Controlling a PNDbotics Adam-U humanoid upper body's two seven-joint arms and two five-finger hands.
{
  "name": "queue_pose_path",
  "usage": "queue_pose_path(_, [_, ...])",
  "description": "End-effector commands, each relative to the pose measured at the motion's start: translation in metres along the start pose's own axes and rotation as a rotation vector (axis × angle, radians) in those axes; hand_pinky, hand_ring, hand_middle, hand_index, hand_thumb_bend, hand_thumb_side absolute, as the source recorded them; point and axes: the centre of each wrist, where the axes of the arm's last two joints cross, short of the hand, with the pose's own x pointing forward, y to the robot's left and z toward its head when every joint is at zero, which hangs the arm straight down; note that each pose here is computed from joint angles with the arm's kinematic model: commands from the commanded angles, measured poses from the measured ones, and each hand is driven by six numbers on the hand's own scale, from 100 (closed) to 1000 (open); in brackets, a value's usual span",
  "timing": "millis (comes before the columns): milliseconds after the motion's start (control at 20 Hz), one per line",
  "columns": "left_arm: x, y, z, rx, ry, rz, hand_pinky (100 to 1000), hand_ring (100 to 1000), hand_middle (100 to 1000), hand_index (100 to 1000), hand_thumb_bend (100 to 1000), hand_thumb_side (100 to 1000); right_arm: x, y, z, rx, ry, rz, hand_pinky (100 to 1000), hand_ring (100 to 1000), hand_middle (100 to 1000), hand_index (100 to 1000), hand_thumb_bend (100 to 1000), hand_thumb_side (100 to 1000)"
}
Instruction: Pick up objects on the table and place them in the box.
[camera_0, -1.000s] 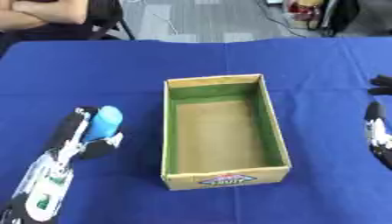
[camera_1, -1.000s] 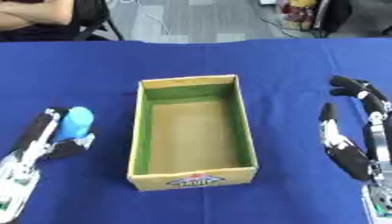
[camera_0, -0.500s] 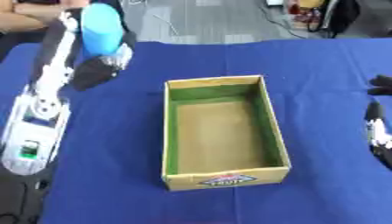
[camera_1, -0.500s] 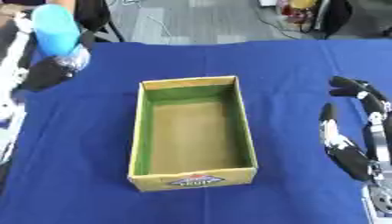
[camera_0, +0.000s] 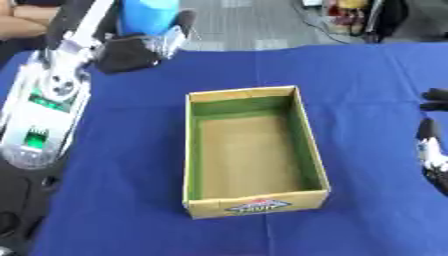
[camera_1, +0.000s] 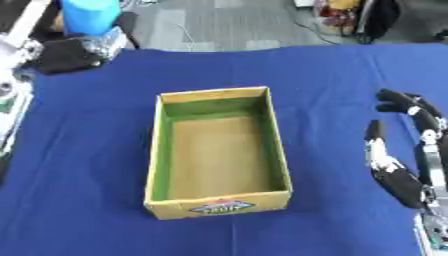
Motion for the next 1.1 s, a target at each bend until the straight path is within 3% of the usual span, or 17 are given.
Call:
queue_pose_path(50, [0.001, -0.027, -0.019, -0.11, -0.041, -0.035, 700, 588, 385, 193, 100, 373, 0.004, -0.006, -0.005, 0.0, -0.033, 0.01, 826, 688, 731, 863, 111, 646])
queue_pose_path(350, [-0.002, -0.076, -0.031, -0.212, -0.059, -0.045, 708, 615, 387, 192, 100, 345, 0.005, -0.005, -0.007, 0.0, -0.043, 0.001, 825, 688, 731, 863, 111, 646])
queue_pose_path(800, [-0.013, -0.117, -0.019, -0.341, -0.066, -0.076, 715, 592, 400, 213, 100, 303, 0.005, -0.006, -0.008, 0.001, -0.045, 0.001, 825, 689, 732, 863, 110, 647])
queue_pose_path(850, [-0.014, -0.121, -0.017, -0.378, -0.072, -0.101, 773, 679, 544, 448, 100, 247, 0.005, -0.006, -0.008, 0.001, -0.045, 0.001, 825, 689, 732, 863, 110, 647])
queue_pose_path(900, [-0.014, -0.124, -0.015, -0.424, -0.079, -0.133, 753, 636, 490, 373, 100, 256, 0.005, -0.006, -0.008, 0.001, -0.045, 0.001, 825, 689, 732, 863, 110, 647])
queue_pose_path(950, [-0.015, -0.128, -0.012, -0.47, -0.083, -0.15, 938, 950, 883, 882, 297, 909, 0.005, -0.006, -0.008, 0.001, -0.045, 0.001, 825, 689, 732, 863, 110, 647])
queue_pose_path(1000, [-0.017, -0.131, -0.01, -0.523, -0.094, -0.18, 973, 987, 924, 930, 496, 1000, 0.005, -0.006, -0.008, 0.0, -0.045, 0.002, 825, 689, 732, 863, 110, 647])
queue_pose_path(1050, [-0.018, -0.132, -0.008, -0.558, -0.103, -0.21, 1000, 1000, 975, 986, 747, 1000, 0.005, -0.006, -0.008, -0.001, -0.045, 0.002, 825, 689, 732, 863, 110, 647])
queue_pose_path(1100, [-0.02, -0.133, -0.005, -0.576, -0.106, -0.231, 1000, 1000, 994, 1000, 820, 1000, 0.005, -0.006, -0.008, -0.001, -0.045, 0.002, 825, 689, 732, 863, 110, 647])
